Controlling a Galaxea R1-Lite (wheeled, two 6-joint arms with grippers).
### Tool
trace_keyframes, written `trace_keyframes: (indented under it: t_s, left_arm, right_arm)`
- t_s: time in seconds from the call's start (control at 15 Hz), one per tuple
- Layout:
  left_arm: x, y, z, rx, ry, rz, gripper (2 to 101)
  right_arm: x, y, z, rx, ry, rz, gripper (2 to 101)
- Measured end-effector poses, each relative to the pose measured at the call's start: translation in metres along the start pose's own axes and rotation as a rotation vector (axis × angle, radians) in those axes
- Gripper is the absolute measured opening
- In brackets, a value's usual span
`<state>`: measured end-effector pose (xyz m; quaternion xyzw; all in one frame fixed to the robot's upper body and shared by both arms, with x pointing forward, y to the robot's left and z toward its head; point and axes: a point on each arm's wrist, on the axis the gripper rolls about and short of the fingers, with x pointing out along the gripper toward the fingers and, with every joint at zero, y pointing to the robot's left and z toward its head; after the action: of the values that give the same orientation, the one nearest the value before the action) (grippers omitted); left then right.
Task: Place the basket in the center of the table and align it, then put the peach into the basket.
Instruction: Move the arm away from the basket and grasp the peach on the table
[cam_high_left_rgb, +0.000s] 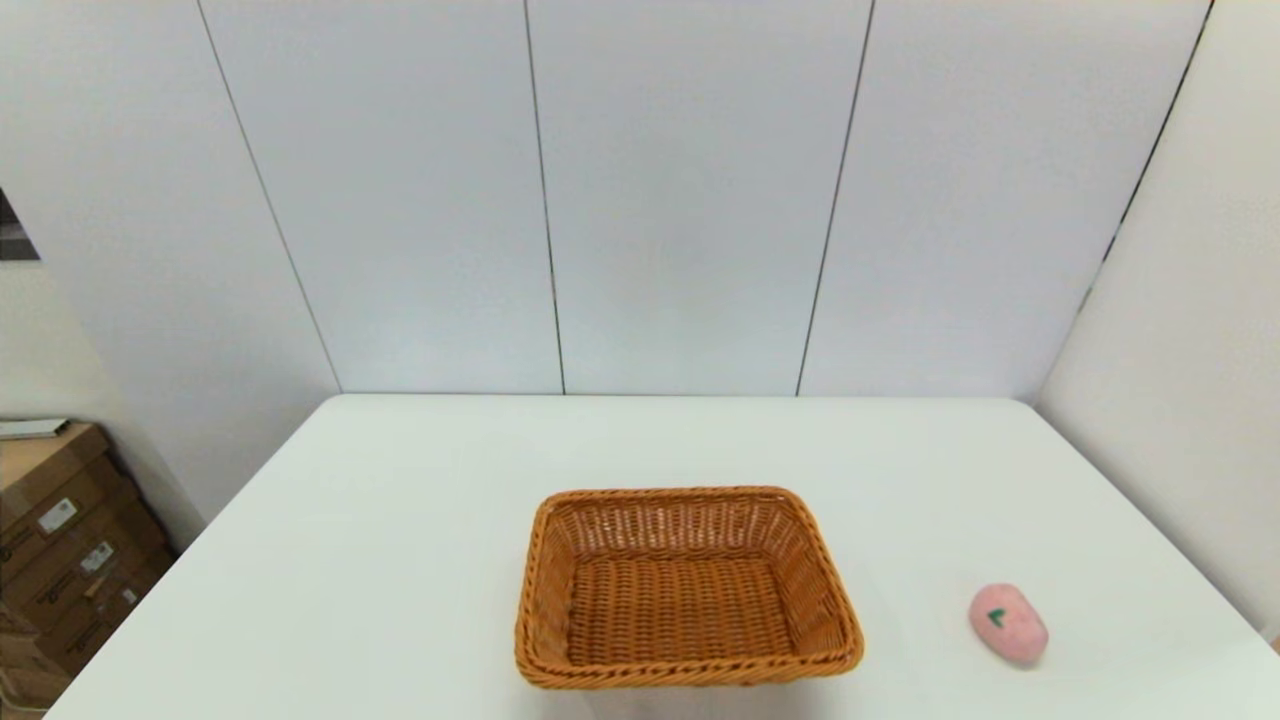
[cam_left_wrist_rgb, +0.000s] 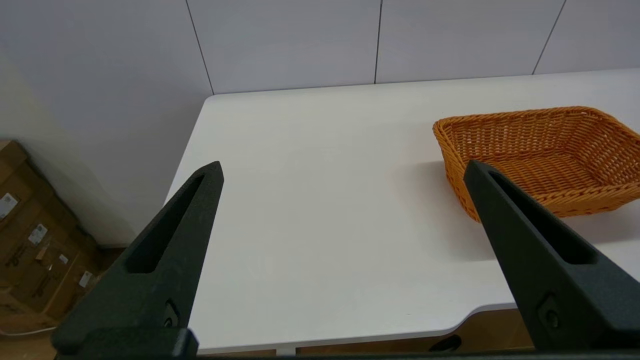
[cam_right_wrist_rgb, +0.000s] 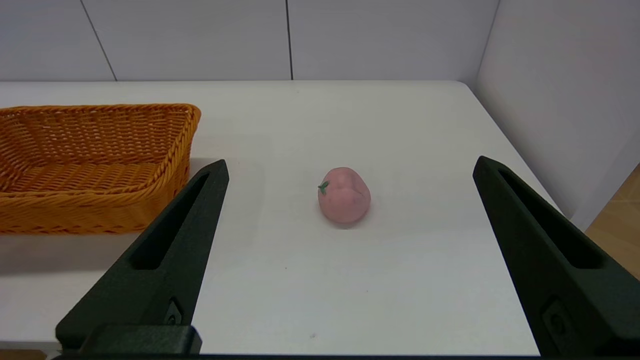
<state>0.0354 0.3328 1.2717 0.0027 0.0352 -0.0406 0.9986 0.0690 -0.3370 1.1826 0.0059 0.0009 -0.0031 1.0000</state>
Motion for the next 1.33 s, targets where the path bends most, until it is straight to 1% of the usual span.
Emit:
trace_keyframes:
  t_s: [0.2, 0.33, 0.53, 0.67, 0.87, 1.0, 1.33]
  left_arm:
    - [0.012, 0.001, -0.033, 0.0, -0.037, 0.007, 97.7]
    - [0.025, 0.002, -0.053, 0.002, -0.085, 0.018, 97.8]
    - [0.036, 0.002, -0.072, 0.001, -0.148, 0.031, 97.7]
    - [0.038, 0.003, -0.078, 0.01, -0.135, 0.05, 97.8]
    - [0.04, 0.004, -0.087, 0.025, -0.065, 0.072, 97.8]
    - [0.04, 0.004, -0.087, 0.019, -0.062, 0.073, 97.8]
    - [0.04, 0.004, -0.087, -0.052, -0.071, 0.082, 97.8]
  right_arm:
    - [0.0, 0.0, 0.0, 0.0, 0.0, 0.0, 97.1]
    - [0.0, 0.0, 0.0, 0.0, 0.0, 0.0, 97.1]
    - [0.0, 0.0, 0.0, 0.0, 0.0, 0.0, 97.1]
    - [0.0, 0.0, 0.0, 0.0, 0.0, 0.0, 97.1]
    - [0.0, 0.0, 0.0, 0.0, 0.0, 0.0, 97.1]
    - [0.0, 0.0, 0.0, 0.0, 0.0, 0.001, 97.1]
    - [0.0, 0.0, 0.0, -0.001, 0.0, 0.0, 97.1]
